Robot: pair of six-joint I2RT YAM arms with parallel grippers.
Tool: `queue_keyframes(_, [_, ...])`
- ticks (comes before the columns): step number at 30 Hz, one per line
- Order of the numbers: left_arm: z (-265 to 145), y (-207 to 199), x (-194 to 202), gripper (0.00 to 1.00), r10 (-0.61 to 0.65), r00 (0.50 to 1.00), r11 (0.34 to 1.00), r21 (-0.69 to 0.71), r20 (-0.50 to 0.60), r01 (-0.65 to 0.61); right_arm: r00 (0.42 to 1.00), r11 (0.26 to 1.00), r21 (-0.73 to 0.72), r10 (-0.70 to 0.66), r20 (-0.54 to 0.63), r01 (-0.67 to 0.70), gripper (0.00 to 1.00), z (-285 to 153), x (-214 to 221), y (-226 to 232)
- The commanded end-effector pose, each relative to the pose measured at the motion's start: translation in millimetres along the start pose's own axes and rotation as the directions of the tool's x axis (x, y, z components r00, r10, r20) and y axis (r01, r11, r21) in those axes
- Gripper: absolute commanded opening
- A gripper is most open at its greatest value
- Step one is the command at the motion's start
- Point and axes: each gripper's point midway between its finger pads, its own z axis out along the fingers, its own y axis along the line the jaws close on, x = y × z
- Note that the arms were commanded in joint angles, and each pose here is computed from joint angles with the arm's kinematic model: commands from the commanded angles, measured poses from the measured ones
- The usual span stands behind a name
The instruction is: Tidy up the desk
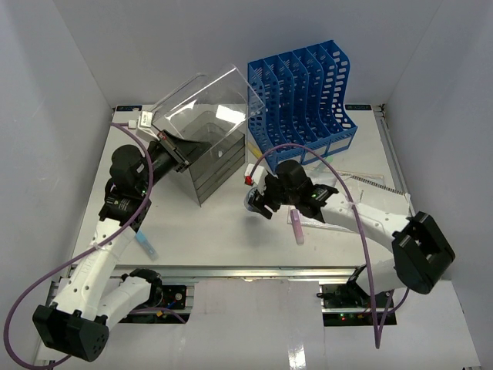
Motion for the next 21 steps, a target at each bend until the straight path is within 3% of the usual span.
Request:
queue_keyframes(1, [-5, -49, -32, 0.0, -0.055, 0.995, 0.991, 0.129, 0.082, 0.044, 0.898, 0.98, 0.172, -0.164, 0.409, 0.101, 0.08, -38, -122, -31])
queue_keyframes(9, [-5, -59, -49, 0.0, -0.16, 0.977, 0.977, 0.163, 0.139, 0.137, 0.783, 0.957, 0.114, 0.147, 0.604, -0.268, 0.08, -37, -201, -66])
queue_keyframes(16, [-2, -54, -55, 0.0, -0.24, 0.959, 0.961, 0.176, 0.153, 0.213, 0.664, 0.873, -0.107, 0.437, 0.607, -0.476, 0.08, -8, -231, -83])
queue_keyframes(21, [1, -57, -64, 0.0, -0.285, 0.944, 0.948, 0.195, 0.166, 0.252, 0.619, 0.829, -0.172, 0.52, 0.588, -0.533, 0.08, 0, -234, -91])
